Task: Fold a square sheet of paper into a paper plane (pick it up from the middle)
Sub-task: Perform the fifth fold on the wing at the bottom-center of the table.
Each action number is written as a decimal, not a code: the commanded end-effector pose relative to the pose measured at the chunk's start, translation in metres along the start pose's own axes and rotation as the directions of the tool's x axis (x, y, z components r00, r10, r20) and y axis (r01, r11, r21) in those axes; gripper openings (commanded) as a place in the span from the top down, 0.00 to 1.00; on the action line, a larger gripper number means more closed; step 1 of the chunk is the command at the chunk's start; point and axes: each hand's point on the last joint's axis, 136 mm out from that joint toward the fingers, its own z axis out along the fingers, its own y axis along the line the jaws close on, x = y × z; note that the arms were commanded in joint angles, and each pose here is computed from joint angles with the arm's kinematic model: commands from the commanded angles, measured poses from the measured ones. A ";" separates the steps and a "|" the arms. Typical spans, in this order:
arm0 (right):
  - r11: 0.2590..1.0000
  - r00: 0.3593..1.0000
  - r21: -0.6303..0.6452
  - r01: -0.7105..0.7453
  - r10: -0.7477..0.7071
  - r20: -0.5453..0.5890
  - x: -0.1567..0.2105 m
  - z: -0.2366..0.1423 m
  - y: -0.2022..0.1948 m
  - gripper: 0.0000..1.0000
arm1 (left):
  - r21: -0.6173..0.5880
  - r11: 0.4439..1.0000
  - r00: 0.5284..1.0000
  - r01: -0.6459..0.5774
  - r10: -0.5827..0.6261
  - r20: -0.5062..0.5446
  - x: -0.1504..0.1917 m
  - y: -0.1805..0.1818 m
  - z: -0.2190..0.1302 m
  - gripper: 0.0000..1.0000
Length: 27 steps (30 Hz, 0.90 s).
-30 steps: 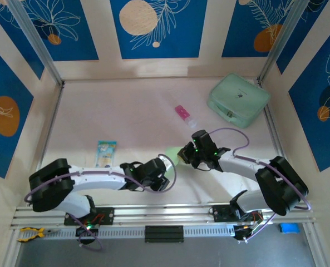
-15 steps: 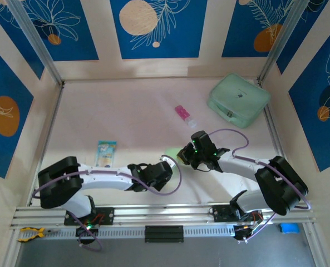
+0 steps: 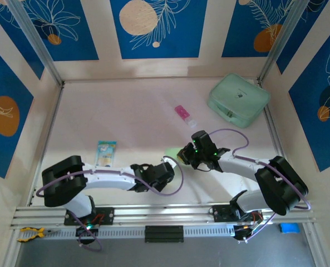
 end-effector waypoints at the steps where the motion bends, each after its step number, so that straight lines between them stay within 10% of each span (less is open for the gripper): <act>1: 1.000 1.000 -0.015 0.006 -0.006 -0.014 0.003 -0.004 0.000 0.92 | -0.044 0.999 1.000 -0.016 0.016 -0.005 -0.004 0.002 -0.001 0.66; 27: 1.000 1.000 -0.019 -0.009 0.009 -0.014 0.005 -0.005 0.002 0.92 | -0.103 0.994 1.000 -0.019 0.017 -0.011 -0.002 0.010 -0.002 0.82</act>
